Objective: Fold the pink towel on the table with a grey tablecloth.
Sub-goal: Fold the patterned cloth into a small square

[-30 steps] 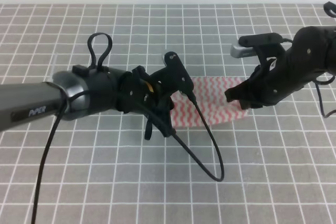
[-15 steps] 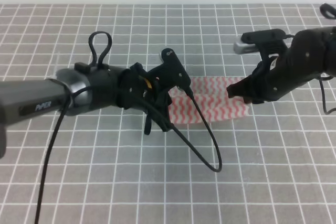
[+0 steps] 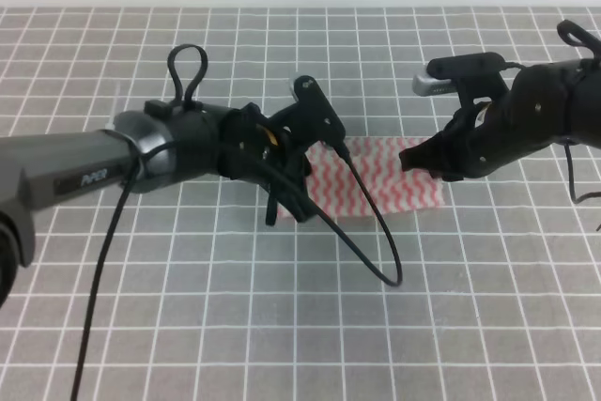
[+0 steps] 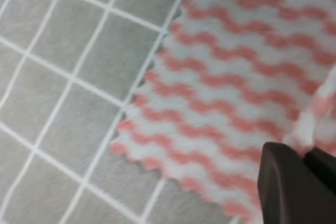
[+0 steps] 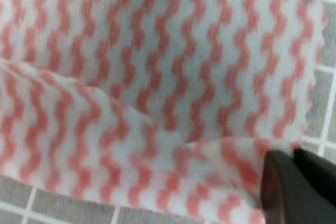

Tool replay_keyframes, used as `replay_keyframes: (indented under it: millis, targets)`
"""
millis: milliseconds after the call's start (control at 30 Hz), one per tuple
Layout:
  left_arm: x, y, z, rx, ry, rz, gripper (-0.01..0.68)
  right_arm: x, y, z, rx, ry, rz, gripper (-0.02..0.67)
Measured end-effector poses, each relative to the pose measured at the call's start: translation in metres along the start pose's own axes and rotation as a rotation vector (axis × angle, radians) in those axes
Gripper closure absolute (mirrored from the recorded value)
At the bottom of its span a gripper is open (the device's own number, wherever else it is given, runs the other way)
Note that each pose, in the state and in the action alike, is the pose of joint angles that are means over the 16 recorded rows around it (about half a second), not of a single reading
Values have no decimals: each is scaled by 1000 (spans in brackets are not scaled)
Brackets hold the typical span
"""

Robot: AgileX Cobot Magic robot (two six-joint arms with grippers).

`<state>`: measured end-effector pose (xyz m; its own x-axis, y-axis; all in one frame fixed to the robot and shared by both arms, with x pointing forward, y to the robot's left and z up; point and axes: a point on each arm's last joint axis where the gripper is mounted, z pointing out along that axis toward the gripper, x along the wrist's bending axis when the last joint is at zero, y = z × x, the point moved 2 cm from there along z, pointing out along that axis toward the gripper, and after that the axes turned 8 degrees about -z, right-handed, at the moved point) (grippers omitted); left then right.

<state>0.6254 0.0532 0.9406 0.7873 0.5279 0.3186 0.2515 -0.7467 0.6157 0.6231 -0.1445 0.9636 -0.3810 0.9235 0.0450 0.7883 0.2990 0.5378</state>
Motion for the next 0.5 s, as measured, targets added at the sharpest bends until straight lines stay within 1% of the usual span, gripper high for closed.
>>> replay_keyframes:
  millis: [267, 500]
  targets:
    - [8, -2, -1, -6, 19, -11, 674, -2, 4, 4, -38, -6, 4, 665]
    - [11, -1, 1, -10, 26, -13, 674, -4, 5, 8, -54, -10, 7, 664]
